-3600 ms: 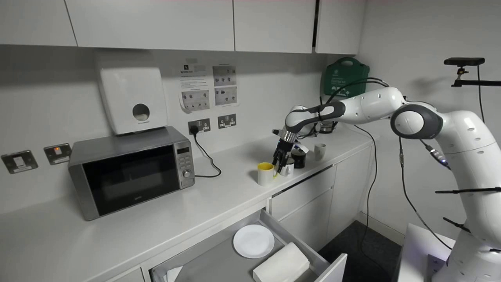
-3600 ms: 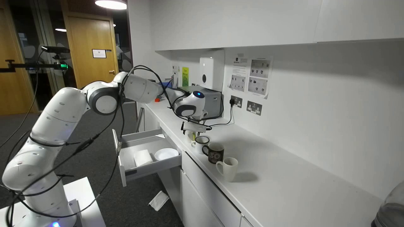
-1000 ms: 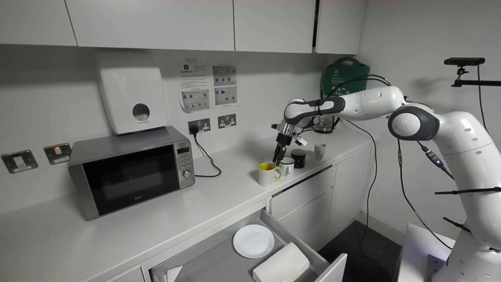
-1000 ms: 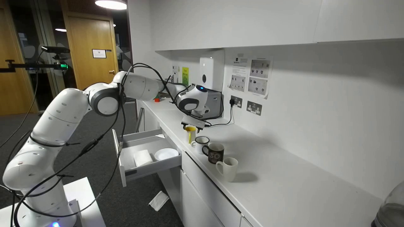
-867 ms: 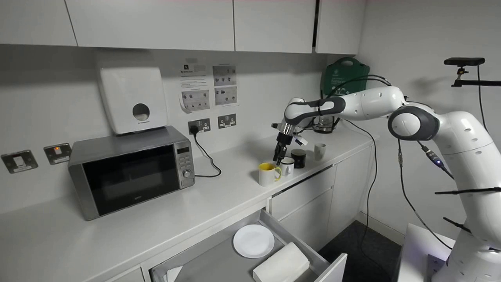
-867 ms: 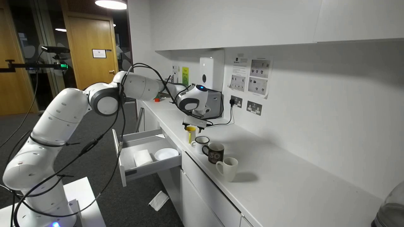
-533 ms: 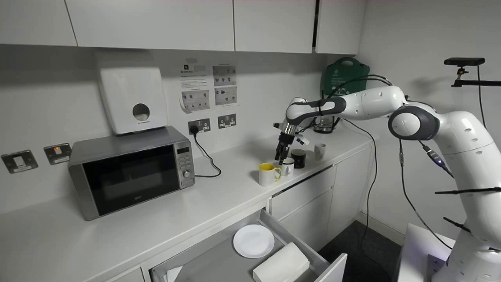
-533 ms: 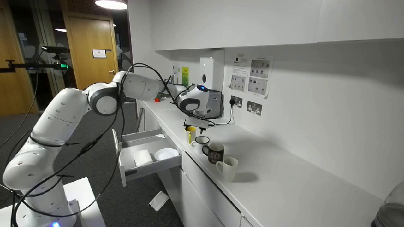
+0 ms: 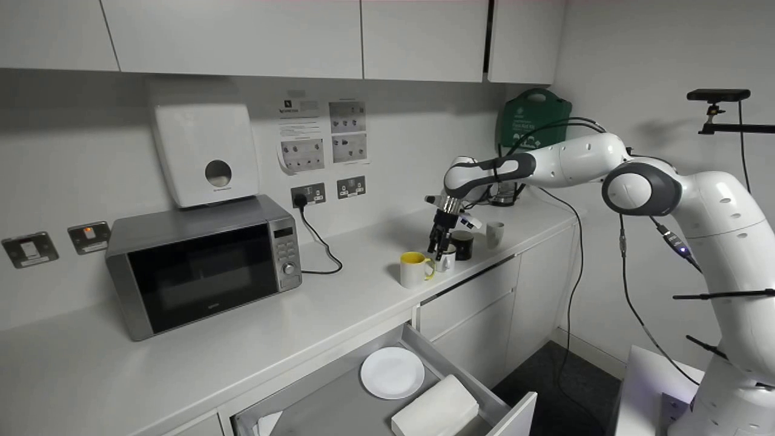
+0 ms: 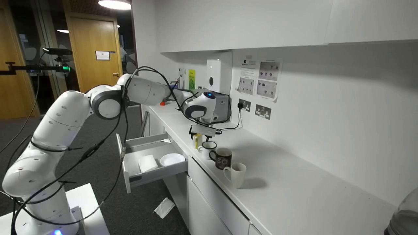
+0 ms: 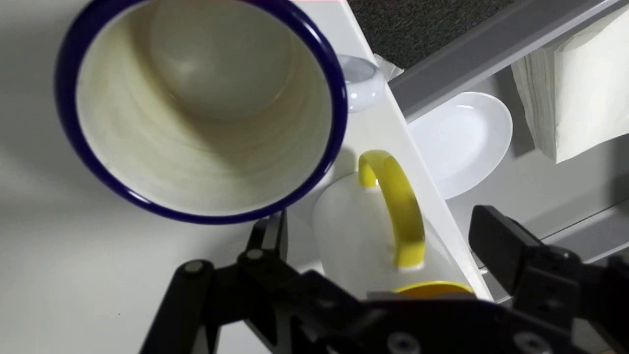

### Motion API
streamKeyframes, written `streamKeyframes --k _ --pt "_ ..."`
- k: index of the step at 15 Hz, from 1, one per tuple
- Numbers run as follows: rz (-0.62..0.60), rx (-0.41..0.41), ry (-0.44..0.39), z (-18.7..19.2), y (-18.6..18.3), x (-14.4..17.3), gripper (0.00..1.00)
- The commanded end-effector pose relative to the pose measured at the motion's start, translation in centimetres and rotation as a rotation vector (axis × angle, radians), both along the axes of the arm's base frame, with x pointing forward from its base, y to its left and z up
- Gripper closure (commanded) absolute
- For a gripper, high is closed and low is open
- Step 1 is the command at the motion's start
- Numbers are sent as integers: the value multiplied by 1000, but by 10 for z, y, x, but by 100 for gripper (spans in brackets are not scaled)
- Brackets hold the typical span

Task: Pick the cup and put it in the drawer

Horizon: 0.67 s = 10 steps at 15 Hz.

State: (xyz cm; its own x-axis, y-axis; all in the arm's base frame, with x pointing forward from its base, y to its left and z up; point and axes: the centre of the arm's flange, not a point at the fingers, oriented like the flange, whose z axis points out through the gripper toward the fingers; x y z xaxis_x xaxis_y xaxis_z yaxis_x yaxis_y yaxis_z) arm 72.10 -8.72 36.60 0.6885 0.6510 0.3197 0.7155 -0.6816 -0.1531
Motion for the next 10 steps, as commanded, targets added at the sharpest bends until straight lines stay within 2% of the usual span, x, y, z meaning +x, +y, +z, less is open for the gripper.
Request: streamKeyframes --k 1,10 --pt "24 32 -40 4 0 -28 0" --pt "56 125 -55 5 7 -37 0"
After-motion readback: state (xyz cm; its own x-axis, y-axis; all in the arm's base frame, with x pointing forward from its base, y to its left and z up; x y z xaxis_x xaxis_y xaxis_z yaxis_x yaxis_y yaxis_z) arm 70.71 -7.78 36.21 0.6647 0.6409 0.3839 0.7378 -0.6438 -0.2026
